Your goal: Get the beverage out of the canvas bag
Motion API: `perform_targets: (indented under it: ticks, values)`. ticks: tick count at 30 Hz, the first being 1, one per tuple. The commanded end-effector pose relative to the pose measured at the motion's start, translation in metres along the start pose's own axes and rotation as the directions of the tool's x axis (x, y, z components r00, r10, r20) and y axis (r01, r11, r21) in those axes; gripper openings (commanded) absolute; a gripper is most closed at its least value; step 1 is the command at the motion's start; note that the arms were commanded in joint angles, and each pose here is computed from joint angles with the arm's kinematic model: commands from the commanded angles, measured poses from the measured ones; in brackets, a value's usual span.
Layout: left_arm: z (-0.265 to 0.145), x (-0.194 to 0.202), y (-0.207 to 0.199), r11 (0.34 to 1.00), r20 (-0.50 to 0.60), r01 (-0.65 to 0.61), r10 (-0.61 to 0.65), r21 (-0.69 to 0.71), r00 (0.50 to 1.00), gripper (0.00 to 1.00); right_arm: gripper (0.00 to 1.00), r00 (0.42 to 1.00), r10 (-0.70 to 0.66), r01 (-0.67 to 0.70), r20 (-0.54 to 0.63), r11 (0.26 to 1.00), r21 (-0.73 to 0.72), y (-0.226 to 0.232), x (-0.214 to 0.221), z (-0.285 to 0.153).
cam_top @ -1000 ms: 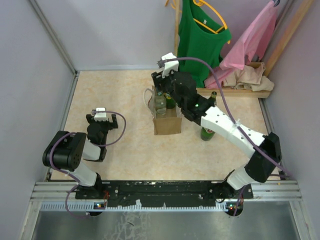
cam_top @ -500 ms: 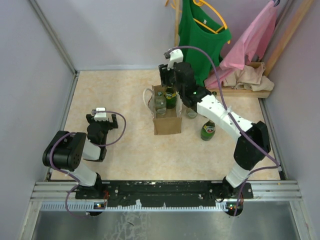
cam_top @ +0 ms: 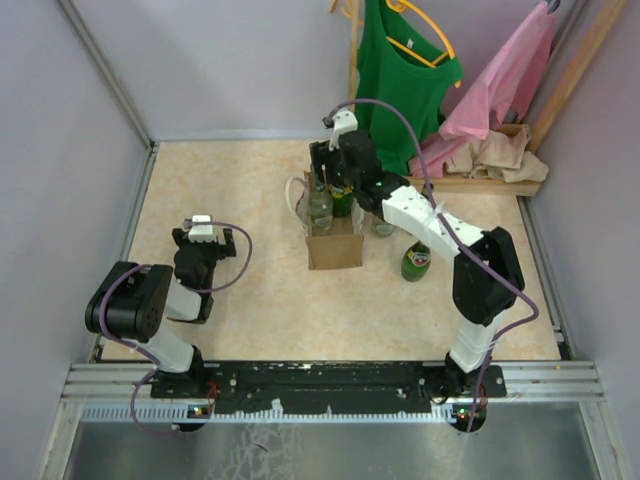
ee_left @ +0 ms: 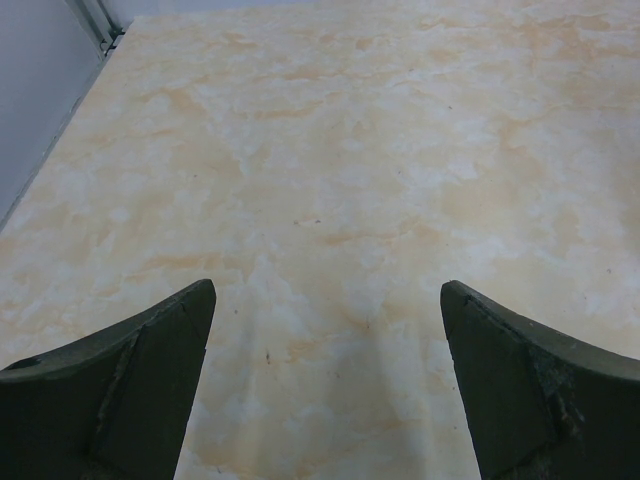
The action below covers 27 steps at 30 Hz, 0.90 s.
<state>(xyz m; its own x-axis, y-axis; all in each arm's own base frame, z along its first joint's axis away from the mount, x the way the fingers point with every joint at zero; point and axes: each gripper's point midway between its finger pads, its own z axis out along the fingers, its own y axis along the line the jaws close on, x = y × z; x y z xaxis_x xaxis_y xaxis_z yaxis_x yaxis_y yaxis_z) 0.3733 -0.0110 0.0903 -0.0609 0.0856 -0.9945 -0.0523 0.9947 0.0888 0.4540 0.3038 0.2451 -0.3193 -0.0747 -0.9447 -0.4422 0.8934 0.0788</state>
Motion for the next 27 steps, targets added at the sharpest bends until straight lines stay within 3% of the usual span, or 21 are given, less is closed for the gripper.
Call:
perform_targets:
  ticks: [1,27]
  values:
    - [0.004,-0.008,0.000,1.000,0.025,0.012,-0.012,0.003,1.000,1.00,0.72,0.994,0.080,-0.079,0.069,0.997,-0.017,-0.006,-0.032,0.003]
    - [0.004,-0.008,0.000,1.000,0.025,0.013,-0.013,0.003,1.000,1.00,0.68,0.999,0.032,-0.036,0.024,0.984,0.177,-0.045,0.028,0.036]
